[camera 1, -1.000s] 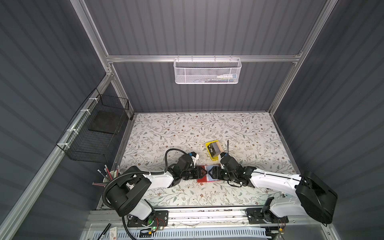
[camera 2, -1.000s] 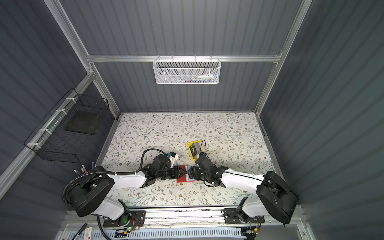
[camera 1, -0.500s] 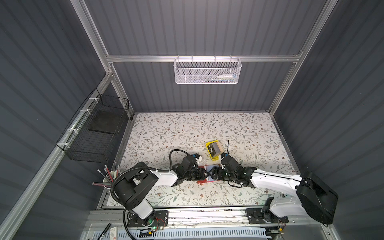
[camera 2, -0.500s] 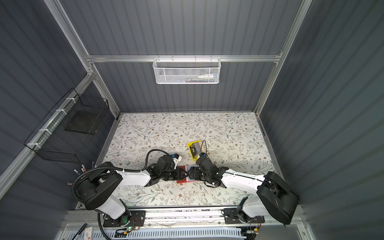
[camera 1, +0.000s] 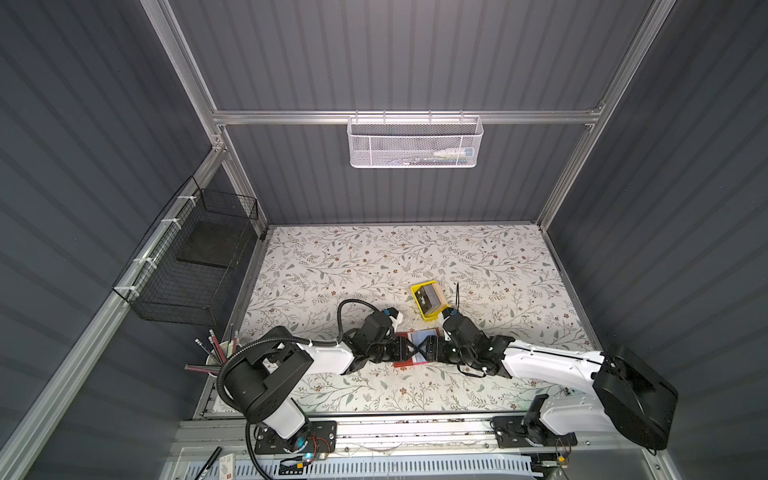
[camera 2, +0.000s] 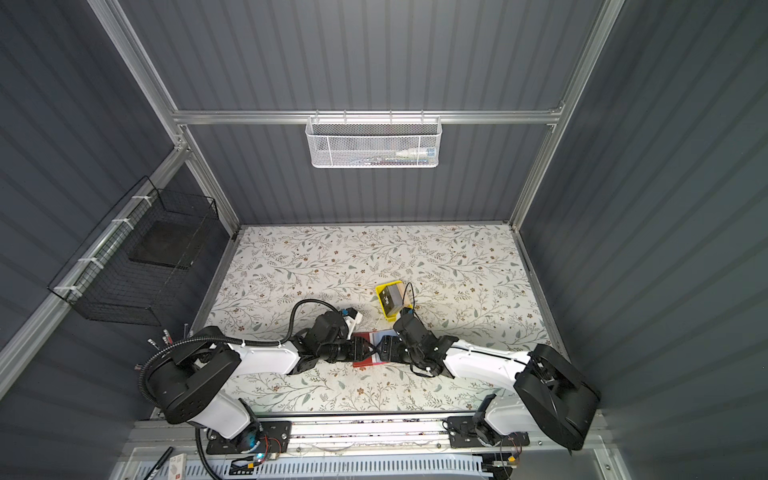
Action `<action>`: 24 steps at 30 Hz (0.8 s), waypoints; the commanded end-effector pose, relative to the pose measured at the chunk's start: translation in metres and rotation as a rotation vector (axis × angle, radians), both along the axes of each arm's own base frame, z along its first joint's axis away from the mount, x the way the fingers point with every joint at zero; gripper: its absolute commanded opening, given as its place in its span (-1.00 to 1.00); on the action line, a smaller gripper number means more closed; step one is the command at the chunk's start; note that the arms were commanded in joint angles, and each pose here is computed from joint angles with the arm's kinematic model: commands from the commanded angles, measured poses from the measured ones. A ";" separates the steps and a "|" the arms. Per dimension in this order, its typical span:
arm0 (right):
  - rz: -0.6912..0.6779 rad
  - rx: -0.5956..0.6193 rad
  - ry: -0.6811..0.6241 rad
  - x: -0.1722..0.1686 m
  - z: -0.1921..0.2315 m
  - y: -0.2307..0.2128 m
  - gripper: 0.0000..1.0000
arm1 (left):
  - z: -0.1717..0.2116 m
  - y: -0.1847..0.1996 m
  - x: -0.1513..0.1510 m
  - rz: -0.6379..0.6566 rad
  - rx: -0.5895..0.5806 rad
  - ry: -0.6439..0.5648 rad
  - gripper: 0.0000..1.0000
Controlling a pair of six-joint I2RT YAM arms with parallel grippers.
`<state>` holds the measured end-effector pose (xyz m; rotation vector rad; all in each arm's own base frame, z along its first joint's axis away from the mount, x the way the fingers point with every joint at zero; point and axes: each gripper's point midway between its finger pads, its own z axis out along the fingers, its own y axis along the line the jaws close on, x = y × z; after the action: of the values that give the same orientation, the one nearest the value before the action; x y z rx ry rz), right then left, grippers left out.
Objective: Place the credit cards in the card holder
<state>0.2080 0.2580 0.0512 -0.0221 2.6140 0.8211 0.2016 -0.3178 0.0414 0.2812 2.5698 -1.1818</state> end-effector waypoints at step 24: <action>0.043 0.061 0.036 -0.011 -0.009 0.008 0.65 | -0.033 0.025 -0.008 0.021 0.154 0.055 -0.22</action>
<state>0.2032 0.2675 0.0450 -0.0373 2.6200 0.9033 0.1998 -0.3075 0.0343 0.2905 2.6213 -1.0949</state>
